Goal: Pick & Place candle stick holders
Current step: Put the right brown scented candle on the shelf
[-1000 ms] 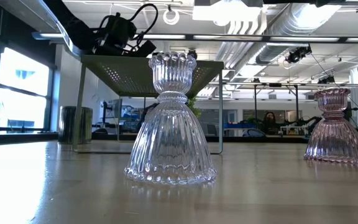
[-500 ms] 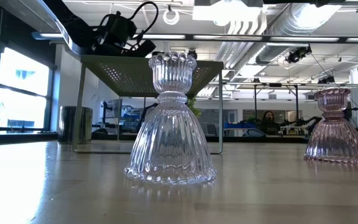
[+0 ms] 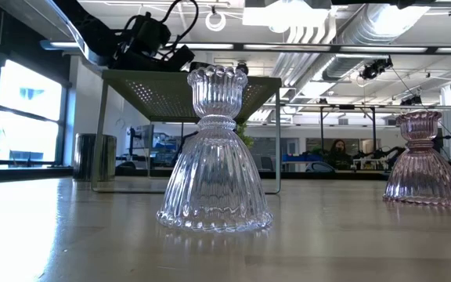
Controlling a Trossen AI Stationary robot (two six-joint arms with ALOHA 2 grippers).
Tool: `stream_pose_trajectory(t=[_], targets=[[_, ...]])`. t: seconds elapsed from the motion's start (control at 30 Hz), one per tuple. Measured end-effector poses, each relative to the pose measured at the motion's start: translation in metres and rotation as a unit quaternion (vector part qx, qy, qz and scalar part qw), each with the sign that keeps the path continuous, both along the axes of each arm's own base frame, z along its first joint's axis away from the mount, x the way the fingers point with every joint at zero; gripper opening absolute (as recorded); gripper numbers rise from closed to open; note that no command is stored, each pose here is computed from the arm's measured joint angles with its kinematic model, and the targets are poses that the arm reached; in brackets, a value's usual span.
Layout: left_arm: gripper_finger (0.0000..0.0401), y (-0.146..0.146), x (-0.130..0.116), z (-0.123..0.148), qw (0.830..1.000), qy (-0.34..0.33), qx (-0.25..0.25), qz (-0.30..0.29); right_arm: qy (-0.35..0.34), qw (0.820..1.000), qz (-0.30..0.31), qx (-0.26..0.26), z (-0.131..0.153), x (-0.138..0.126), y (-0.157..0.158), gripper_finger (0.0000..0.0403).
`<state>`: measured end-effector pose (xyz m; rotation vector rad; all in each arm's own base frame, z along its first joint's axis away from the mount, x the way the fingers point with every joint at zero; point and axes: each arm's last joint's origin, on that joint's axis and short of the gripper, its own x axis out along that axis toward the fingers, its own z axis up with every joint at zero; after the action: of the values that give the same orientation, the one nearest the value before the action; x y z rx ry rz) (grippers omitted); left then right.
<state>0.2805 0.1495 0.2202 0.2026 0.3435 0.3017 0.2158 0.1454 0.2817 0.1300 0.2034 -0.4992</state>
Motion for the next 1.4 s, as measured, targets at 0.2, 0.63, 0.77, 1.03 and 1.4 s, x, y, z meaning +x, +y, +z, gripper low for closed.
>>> stream_pose_trajectory(t=[0.2, 0.63, 0.77, 1.03, 1.4], targets=[[0.0361, 0.002, 0.002, 0.004, 0.999, -0.012, -0.032, 0.030, -0.002, 1.000, 0.000, 0.002, 0.000, 0.000, 0.000, 0.0378], [0.0361, 0.003, 0.002, 0.005, 0.999, -0.012, -0.025, 0.038, 0.006, 1.000, 0.011, 0.000, 0.000, 0.000, 0.001, 0.0379], [0.0361, 0.003, 0.002, 0.005, 0.999, -0.013, -0.027, 0.036, 0.021, 0.998, 0.051, 0.018, -0.001, 0.001, 0.003, 0.0380], [0.0361, 0.002, 0.002, 0.005, 0.999, -0.015, -0.030, 0.026, 0.068, 0.979, 0.175, 0.076, -0.005, 0.002, 0.011, 0.0382], [0.0361, 0.003, 0.003, 0.006, 0.999, -0.016, -0.030, 0.026, 0.127, 0.924, 0.328, 0.148, -0.007, -0.001, 0.021, 0.0379]])
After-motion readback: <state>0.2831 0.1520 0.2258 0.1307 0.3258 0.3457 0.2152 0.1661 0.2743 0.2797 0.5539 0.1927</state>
